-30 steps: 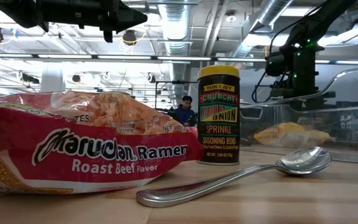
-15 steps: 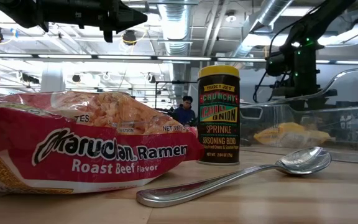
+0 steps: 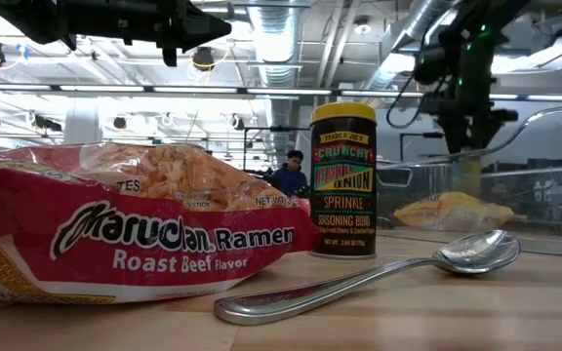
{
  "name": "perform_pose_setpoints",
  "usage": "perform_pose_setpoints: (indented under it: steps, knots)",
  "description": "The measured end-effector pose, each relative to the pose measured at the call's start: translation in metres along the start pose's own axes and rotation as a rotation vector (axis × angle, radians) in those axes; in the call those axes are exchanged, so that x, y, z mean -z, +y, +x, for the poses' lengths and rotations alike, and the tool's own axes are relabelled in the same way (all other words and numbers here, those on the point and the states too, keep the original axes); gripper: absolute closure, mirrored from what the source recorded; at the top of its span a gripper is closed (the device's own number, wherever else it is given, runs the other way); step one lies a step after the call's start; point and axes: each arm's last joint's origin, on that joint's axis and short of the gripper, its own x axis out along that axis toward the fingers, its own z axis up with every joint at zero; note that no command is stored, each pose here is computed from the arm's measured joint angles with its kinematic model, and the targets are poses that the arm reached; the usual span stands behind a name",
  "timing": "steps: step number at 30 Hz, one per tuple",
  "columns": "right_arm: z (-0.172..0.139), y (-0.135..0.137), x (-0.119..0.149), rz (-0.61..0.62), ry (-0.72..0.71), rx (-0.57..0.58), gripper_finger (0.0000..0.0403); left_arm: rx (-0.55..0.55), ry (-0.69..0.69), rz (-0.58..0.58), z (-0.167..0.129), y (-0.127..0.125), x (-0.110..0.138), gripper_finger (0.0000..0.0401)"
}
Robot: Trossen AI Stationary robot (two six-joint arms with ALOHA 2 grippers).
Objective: Pick & Place Food Item
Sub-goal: Put the black spice bottle into the blue bin
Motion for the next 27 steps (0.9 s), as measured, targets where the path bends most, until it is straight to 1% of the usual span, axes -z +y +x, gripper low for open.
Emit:
perform_pose_setpoints:
  steps: [3,8,11,16,18,21,23,27]
  knots:
    - [-0.019,0.001,0.004,-0.014,-0.053,-0.023,0.0185,0.0,0.0,0.0,0.0,0.0,0.0,0.0401]
    - [-0.048,0.002,0.015,-0.039,-0.137,-0.062,0.0201,0.0,0.0,0.0,0.0,0.0,0.0,0.0401]
    - [-0.063,0.002,0.024,-0.059,-0.177,-0.085,0.0203,0.0,0.0,0.0,0.0,0.0,0.0,0.0401]
    - [-0.084,0.002,0.044,-0.108,-0.239,-0.132,0.0184,0.0,0.0,0.0,0.0,0.0,0.0,0.0401]
    - [-0.09,0.003,0.052,-0.134,-0.258,-0.152,0.0182,0.0,0.0,0.0,0.0,0.0,0.0,0.0401]
    - [-0.098,0.005,0.065,-0.185,-0.28,-0.183,0.0193,0.0,0.0,0.0,0.0,0.0,0.0,0.0401]
    - [-0.103,0.007,0.073,-0.227,-0.296,-0.224,0.0202,0.0,0.0,0.0,0.0,0.0,0.0,0.0401]
    - [-0.112,0.012,0.088,-0.312,-0.318,-0.313,0.0204,0.0,0.0,0.0,0.0,0.0,0.0,0.0401]
